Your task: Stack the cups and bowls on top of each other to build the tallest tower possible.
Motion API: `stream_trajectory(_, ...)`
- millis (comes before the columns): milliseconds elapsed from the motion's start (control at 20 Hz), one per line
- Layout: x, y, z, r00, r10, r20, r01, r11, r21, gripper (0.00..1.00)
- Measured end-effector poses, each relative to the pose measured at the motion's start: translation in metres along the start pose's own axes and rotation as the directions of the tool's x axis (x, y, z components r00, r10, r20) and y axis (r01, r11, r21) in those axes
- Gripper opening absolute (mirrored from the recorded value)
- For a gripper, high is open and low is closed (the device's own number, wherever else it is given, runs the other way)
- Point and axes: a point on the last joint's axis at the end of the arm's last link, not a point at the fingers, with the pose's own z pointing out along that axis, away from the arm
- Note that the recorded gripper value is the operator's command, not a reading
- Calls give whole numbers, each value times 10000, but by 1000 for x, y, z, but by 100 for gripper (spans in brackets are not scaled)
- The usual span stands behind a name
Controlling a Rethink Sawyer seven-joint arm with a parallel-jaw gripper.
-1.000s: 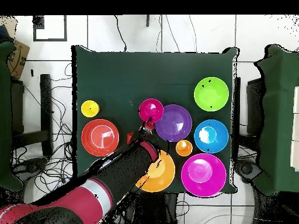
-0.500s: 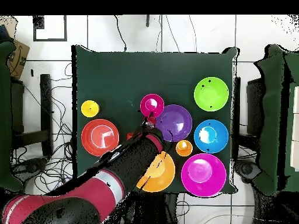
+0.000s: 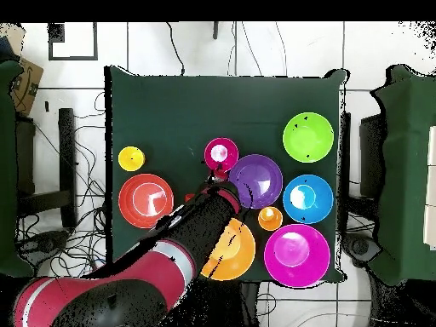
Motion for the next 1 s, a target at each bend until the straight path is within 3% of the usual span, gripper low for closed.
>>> stream_trajectory(100,0,0,0,9999,-9,-126,8,10000,-88,0)
stream_trajectory(150,-2,-4,-1,9997,58,-255,-61,9999,-111,100)
stream_trajectory(500,-1,-9,-3,9987,162,-488,-168,9998,-123,100)
stream_trajectory(1000,-1,-8,-3,9986,138,-506,-145,9998,-131,100)
